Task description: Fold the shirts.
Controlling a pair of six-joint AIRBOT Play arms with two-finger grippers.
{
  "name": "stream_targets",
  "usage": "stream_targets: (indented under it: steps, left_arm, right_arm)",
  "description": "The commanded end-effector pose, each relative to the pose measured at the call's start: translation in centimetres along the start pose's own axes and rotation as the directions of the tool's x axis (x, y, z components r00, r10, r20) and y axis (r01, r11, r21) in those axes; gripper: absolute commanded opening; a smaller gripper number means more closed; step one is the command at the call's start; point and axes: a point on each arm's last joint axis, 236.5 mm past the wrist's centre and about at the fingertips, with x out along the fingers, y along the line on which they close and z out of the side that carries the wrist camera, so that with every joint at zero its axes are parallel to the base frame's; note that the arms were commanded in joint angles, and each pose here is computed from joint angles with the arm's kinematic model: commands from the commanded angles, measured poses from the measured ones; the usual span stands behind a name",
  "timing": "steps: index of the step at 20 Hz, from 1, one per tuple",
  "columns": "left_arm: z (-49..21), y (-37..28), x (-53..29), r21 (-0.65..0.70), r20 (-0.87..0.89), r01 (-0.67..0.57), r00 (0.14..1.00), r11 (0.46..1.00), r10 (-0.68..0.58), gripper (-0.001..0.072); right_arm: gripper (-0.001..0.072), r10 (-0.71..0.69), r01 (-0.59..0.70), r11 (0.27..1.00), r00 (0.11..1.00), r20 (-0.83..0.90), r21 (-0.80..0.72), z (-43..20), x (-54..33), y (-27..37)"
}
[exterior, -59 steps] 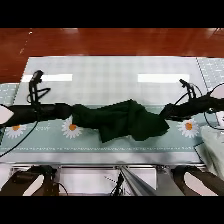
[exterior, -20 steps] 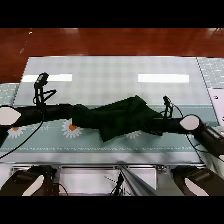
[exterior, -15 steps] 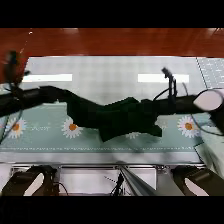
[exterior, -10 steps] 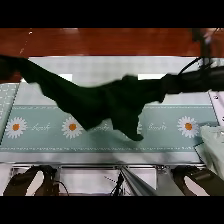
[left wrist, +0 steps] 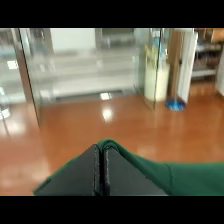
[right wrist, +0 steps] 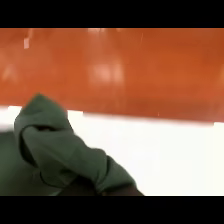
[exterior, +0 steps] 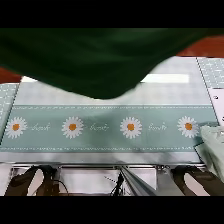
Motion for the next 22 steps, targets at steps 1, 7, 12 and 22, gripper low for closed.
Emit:
stream_targets:
  steps: [1,7,12,22]
  left_arm:
    - [3.6,-1.4,-3.0,0.056,0.091,-0.011,0.996,0.998,0.006,0.0024]
    - [4.0,-3.4,-6.3,0.104,0.1,-0.008,0.995,0.995,-0.002,0.0024]
    - [-5.5,-2.0,-4.2,0.068,-0.281,0.033,0.96,0.997,-0.012,0.0024]
    - [-26.0,-1.9,7.9,-0.323,-0.558,0.176,0.758,0.93,-0.338,0.0023]
  right_arm:
    - [0.002,-0.012,0.018,0.999,0.991,0.131,-0.042,3.8,-4.0,1.0]
    - [0.0019,-0.015,0.029,0.996,0.985,0.171,-0.08,3.8,-8.3,2.5]
    - [0.0019,-0.138,0.109,0.984,0.967,-0.216,-0.143,-4.7,-6.9,-1.1]
    - [0.0019,0.191,-0.153,0.979,0.923,-0.335,0.136,-7.1,19.2,-3.8]
